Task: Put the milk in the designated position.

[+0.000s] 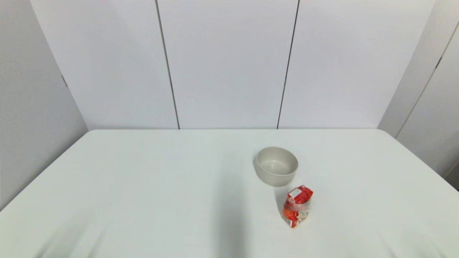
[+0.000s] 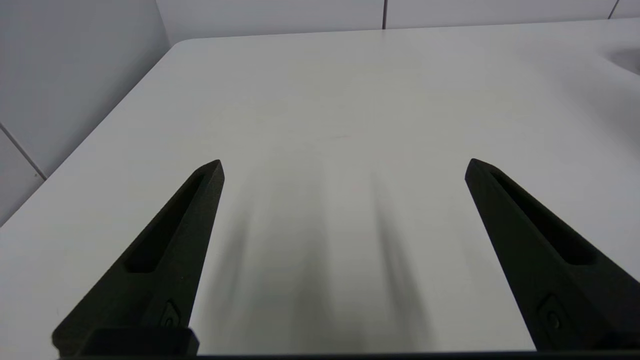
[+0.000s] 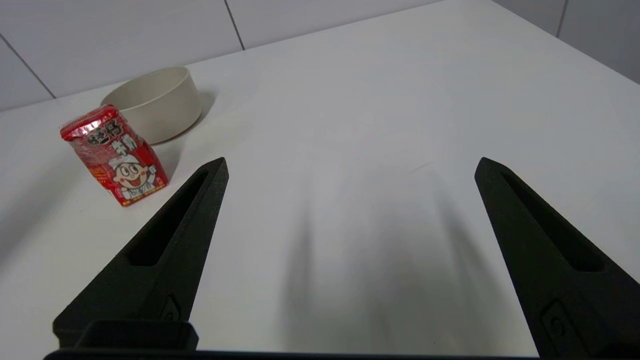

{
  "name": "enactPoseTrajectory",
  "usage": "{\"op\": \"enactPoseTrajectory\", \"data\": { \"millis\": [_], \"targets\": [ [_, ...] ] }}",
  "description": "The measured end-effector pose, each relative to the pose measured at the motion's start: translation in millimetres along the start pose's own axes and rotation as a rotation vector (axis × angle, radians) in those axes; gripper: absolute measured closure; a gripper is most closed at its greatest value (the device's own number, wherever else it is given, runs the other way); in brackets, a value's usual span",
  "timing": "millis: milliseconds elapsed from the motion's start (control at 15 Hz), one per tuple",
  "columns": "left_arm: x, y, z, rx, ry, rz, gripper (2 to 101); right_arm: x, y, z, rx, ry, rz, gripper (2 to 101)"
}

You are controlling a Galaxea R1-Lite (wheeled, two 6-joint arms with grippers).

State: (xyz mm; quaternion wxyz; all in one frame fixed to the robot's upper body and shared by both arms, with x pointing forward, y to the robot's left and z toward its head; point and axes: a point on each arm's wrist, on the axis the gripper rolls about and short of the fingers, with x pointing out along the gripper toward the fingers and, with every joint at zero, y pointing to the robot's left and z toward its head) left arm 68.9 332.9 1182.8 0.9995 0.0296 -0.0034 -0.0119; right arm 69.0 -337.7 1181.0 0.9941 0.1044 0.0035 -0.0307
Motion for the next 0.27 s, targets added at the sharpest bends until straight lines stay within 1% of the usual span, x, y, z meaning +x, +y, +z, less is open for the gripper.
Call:
{"op": "enactPoseTrajectory", "data": {
  "millis": [267],
  "targets": [
    [0.0, 0.0, -0.1, 0.0, 0.001, 0.0, 5.4, 0.0, 0.0, -0.1, -0.001, 0.001, 0.001, 4.6]
  ]
}}
